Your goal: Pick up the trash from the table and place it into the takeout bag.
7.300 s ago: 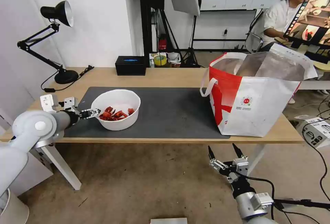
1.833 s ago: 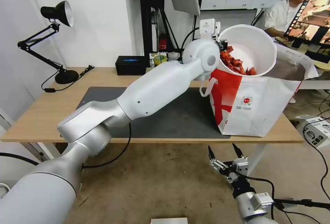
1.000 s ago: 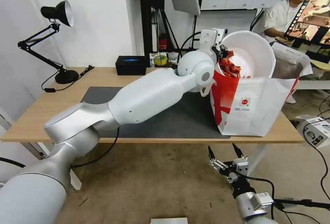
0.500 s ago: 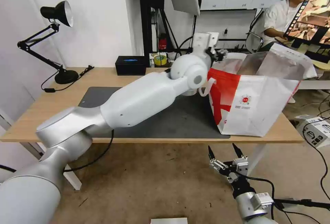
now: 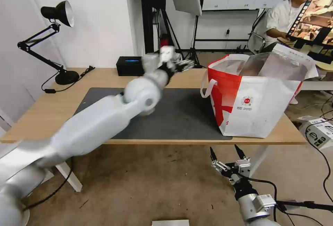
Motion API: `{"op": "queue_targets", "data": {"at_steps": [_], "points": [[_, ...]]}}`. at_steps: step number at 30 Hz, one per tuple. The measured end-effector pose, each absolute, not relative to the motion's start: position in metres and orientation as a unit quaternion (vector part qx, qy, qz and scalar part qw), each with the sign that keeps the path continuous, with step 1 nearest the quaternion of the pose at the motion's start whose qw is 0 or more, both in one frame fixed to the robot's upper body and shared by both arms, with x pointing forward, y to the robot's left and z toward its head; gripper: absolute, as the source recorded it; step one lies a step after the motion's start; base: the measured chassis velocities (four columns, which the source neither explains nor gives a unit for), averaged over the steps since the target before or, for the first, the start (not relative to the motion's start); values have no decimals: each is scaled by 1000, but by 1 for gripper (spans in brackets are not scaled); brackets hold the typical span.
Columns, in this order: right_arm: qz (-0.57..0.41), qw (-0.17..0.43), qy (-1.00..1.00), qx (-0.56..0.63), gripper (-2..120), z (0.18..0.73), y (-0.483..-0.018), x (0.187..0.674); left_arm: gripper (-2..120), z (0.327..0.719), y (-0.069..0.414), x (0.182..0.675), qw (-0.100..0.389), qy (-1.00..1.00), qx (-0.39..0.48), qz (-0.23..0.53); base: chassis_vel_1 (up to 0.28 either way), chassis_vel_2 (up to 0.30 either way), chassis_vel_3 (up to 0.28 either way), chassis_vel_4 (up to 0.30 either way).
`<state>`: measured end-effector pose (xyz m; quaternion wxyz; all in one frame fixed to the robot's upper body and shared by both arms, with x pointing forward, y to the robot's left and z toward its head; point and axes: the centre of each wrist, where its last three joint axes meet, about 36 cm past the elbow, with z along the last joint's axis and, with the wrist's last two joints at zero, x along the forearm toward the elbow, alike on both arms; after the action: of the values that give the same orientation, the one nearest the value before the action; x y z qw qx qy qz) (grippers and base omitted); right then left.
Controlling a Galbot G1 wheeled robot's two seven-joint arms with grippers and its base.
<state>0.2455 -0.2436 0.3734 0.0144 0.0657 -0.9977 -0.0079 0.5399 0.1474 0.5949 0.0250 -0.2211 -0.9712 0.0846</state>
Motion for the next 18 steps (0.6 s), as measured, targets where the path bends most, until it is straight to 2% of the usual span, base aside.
{"op": "queue_targets", "data": {"at_steps": [1,2,4,11,13,18], "points": [[-8,14,-998,66,100,373,-244,245,100,595,147,540,25,-971,-221,85,0,0,0,0],[-8,14,-998,66,100,373,-244,245,100,584,179,528,9,-974,-203,96,0,0,0,0],[-8,14,-998,66,100,373,-244,245,100,570,204,512,2,-977,-182,107,0,0,0,0],[-8,14,-998,66,100,373,-244,245,100,543,244,484,-15,-984,-145,99,0,0,0,0],[-8,15,-998,66,100,373,-244,245,100,528,275,461,-39,-989,-111,91,0,0,0,0],[-8,14,-998,66,100,373,-244,245,100,506,295,441,-56,-991,-90,83,0,0,0,0]]}}
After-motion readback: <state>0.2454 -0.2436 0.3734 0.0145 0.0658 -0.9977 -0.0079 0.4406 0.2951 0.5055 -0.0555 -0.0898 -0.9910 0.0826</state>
